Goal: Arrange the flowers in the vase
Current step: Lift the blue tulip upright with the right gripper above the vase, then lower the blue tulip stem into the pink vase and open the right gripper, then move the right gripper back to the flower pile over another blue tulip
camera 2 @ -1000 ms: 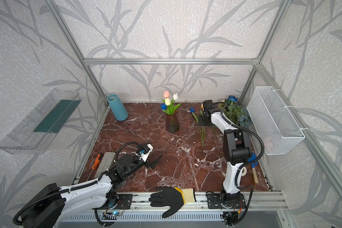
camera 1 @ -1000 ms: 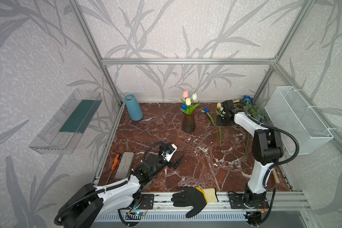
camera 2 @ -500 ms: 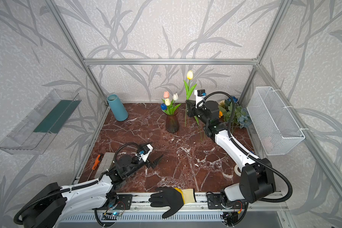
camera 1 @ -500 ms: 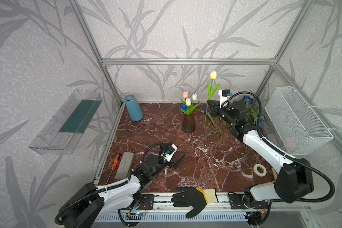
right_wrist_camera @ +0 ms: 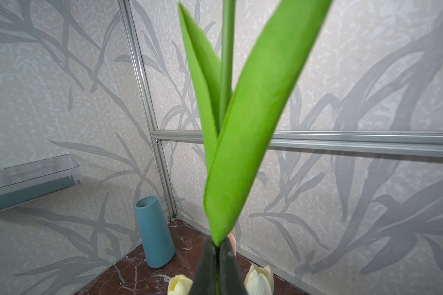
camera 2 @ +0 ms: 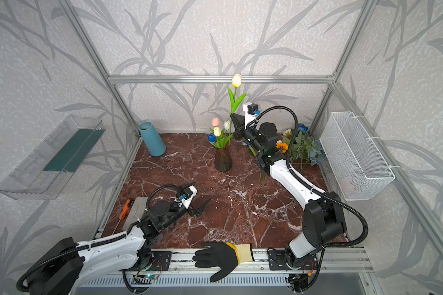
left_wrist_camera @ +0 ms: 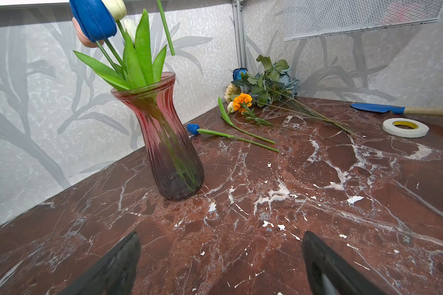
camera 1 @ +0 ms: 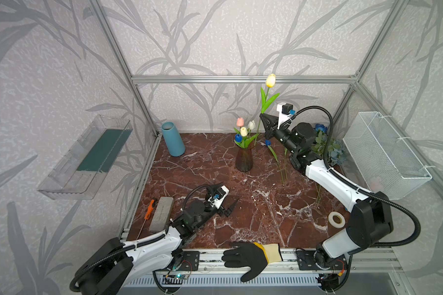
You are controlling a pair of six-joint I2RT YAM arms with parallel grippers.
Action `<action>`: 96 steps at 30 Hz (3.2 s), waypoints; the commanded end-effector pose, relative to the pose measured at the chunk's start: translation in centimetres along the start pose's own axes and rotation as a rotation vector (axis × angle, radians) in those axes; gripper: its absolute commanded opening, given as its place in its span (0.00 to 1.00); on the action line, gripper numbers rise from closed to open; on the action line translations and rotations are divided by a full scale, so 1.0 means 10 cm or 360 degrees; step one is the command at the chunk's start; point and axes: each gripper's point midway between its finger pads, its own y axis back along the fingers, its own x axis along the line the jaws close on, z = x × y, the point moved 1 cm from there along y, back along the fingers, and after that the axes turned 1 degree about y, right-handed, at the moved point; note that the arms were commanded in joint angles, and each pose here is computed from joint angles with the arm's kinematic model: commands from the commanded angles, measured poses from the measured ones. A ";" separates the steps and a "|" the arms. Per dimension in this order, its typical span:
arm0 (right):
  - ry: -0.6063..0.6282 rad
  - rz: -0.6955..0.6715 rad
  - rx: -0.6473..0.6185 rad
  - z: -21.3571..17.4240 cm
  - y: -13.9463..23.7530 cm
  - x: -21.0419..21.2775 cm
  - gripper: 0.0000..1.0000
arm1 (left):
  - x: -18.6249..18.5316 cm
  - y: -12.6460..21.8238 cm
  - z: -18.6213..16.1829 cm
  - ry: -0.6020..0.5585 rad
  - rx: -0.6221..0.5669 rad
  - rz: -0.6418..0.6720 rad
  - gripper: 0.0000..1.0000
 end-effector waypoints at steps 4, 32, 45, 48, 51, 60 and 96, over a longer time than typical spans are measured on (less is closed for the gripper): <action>0.0077 -0.0015 -0.0100 0.08 -0.15 -0.06 0.00 | -0.01 -0.02 0.00 -0.0033 0.0006 -0.0006 0.98; 0.0143 0.0115 0.0149 -1.07 -0.12 -0.09 0.00 | -0.04 -0.05 -0.03 -0.0048 0.0032 -0.0025 0.98; 0.0251 -0.0075 0.0532 -1.32 -0.08 -0.20 0.21 | -0.03 -0.06 -0.03 -0.0051 0.0040 -0.0022 0.98; 0.0278 -0.0076 0.0594 -1.33 -0.09 -0.17 0.24 | -0.04 -0.07 -0.03 -0.0048 0.0043 -0.0025 0.98; 0.0310 -0.0052 0.0661 -1.37 -0.12 -0.12 0.26 | -0.04 -0.07 -0.03 -0.0046 0.0044 -0.0031 0.98; 0.0428 0.0025 0.0706 -1.24 -0.06 0.13 0.34 | -0.05 -0.08 -0.04 -0.0051 0.0049 -0.0034 0.98; -0.0244 -0.0878 0.2087 -2.91 1.18 -1.76 0.35 | -0.09 -0.09 -0.02 -0.0044 0.0046 -0.0068 0.98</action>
